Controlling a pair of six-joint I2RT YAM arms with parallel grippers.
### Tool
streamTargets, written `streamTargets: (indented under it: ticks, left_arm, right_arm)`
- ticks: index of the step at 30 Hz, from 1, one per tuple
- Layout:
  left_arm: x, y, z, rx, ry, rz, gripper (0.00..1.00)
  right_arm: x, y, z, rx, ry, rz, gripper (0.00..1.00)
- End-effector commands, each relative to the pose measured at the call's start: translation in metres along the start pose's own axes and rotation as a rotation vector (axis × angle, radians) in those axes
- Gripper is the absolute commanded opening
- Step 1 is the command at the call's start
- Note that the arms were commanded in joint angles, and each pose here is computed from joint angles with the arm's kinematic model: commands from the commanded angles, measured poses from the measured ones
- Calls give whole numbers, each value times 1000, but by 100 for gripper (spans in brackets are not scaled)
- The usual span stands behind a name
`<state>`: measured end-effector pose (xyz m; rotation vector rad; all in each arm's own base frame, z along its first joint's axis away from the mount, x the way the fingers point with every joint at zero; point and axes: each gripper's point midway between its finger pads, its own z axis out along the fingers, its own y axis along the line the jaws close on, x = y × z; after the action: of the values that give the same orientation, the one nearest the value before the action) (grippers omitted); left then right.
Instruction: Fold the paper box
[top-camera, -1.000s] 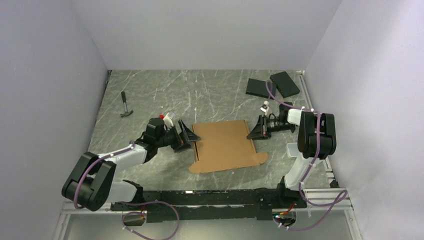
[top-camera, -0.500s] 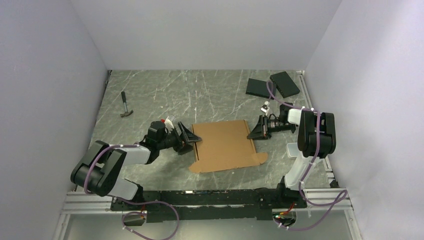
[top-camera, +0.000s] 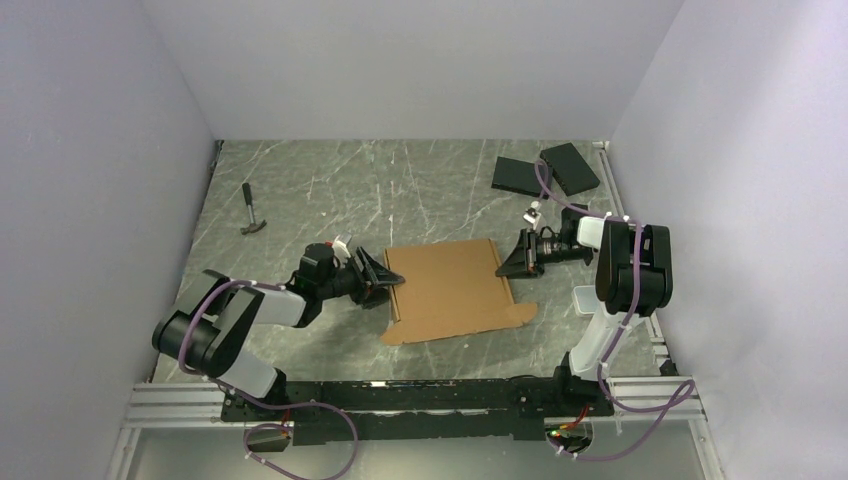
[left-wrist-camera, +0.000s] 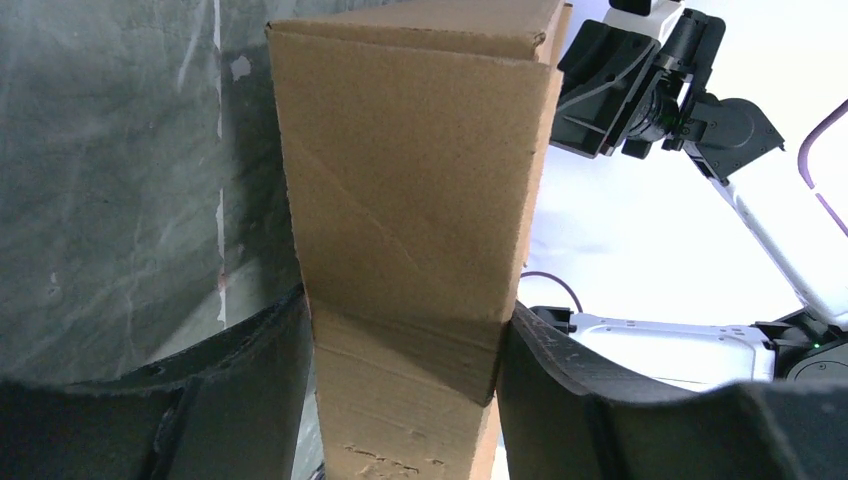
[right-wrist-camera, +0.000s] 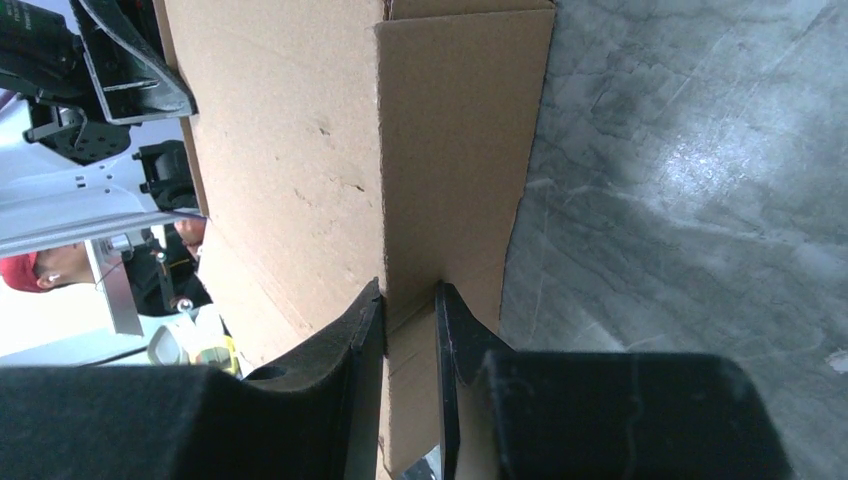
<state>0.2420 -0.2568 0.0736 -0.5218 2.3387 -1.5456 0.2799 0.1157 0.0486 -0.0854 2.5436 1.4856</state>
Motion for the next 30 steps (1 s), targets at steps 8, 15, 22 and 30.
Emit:
streamTargets:
  ticks: [8,15,22,30]
  left_arm:
    - [-5,-33,-4,12,-12,2,42]
    - [-6,-32,-6,-44,-7,-40,41]
    - [-7,-38,-7,-89,14,-99,40]
    - [-14,-42,-10,-151,-5,-172,40]
  right_arm:
    - [-30,11,-26,139,-86,-285,52]
    - [-40,37,-47,185,-151,-482,67]
    - [-14,110,-49,-4,-106,-978,81]
    - [55,166,-18,-153,19,-1713,100]
